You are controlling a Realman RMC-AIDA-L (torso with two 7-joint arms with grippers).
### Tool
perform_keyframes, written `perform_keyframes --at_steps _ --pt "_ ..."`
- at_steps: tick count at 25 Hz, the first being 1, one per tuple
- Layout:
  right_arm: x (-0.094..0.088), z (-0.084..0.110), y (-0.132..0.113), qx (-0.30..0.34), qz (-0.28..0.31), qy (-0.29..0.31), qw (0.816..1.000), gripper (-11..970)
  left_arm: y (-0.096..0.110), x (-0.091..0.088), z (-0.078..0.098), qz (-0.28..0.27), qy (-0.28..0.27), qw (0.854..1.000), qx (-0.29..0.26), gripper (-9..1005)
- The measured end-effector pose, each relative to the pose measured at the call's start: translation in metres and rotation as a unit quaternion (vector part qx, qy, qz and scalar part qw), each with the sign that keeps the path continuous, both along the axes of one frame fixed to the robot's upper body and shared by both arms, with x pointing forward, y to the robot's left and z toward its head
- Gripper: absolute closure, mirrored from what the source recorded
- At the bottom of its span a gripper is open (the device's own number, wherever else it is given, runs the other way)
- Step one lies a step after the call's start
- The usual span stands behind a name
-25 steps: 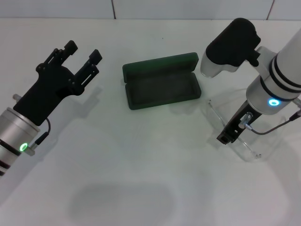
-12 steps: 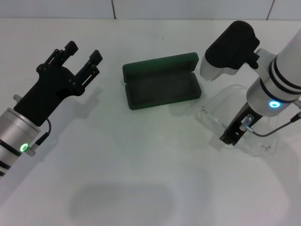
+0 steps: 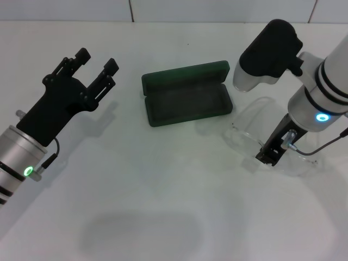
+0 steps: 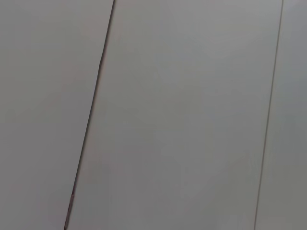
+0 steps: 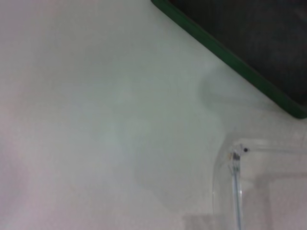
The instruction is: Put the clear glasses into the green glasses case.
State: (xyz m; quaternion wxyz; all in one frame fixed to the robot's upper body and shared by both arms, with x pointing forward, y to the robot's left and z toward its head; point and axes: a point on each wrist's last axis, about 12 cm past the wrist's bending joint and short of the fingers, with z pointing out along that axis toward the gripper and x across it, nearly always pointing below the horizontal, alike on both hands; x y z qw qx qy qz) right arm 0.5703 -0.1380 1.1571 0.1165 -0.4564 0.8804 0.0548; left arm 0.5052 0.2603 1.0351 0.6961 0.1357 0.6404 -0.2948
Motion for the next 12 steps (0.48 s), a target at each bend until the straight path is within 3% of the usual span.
perform_keyframes --at_steps 7,12 --pt "-0.005 0.01 -0.015 0.024 0.009 0.002 1.0 834 0.001 -0.002 -0.001 0.004 0.0 1.0 -0.003 283" --pt "-0.013 0.019 -0.039 0.096 0.013 0.0 0.995 835 0.0 -0.009 -0.003 0.007 -0.013 1.0 0.007 283"
